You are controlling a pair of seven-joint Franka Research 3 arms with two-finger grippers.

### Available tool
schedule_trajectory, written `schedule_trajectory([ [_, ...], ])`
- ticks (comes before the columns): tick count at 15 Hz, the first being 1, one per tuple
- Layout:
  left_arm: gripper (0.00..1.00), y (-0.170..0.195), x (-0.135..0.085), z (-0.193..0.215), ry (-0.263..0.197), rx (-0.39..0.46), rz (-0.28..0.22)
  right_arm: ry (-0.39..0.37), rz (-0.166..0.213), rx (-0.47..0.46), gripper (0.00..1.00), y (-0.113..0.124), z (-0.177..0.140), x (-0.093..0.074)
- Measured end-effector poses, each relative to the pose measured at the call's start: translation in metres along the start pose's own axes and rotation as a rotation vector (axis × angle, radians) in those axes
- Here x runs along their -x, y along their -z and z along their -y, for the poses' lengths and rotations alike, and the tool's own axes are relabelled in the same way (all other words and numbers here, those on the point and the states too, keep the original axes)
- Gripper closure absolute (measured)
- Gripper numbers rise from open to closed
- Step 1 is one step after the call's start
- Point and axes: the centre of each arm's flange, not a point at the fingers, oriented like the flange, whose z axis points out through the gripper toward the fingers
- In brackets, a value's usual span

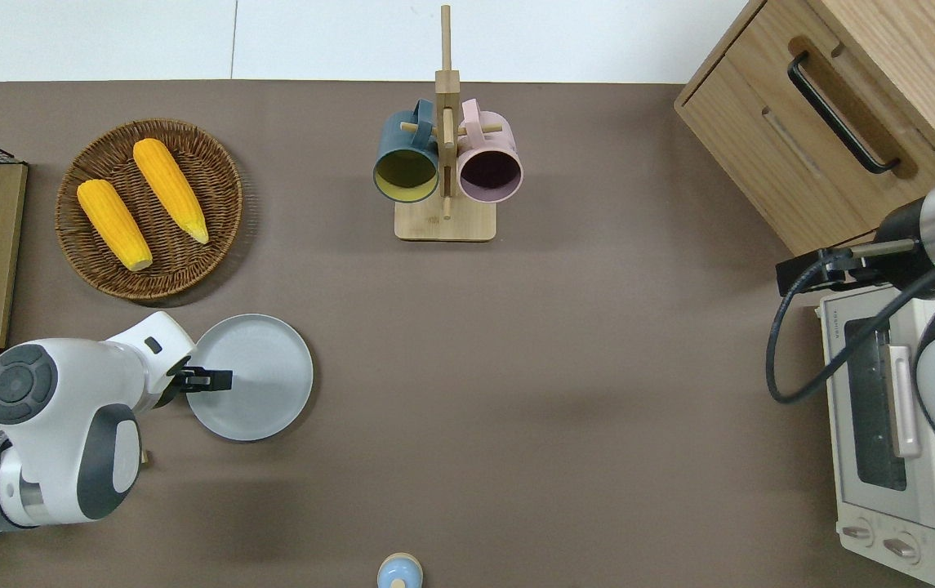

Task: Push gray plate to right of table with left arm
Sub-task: 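Lower the left gripper onto the gray plate's near rim, then push the gray plate with the left gripper across the table toward the toaster oven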

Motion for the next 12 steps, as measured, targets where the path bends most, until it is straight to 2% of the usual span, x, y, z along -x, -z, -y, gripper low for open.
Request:
schedule_trajectory([
  [3, 0.94, 0.0017, -0.0008, 0.0, 0.001, 0.0, -0.007, 0.0, 0.0, 0.0, 0.01, 0.0, 0.0, 0.0],
  [9, 0.99, 0.0039, -0.0013, -0.0016, -0.001, 0.0, -0.013, 0.0, 0.0, 0.0, 0.01, 0.0, 0.0, 0.0],
  [12, 0.99, 0.0035, -0.0016, -0.0068, 0.02, 0.001, -0.013, 0.0, 0.0, 0.0, 0.01, 0.0, 0.0, 0.0],
])
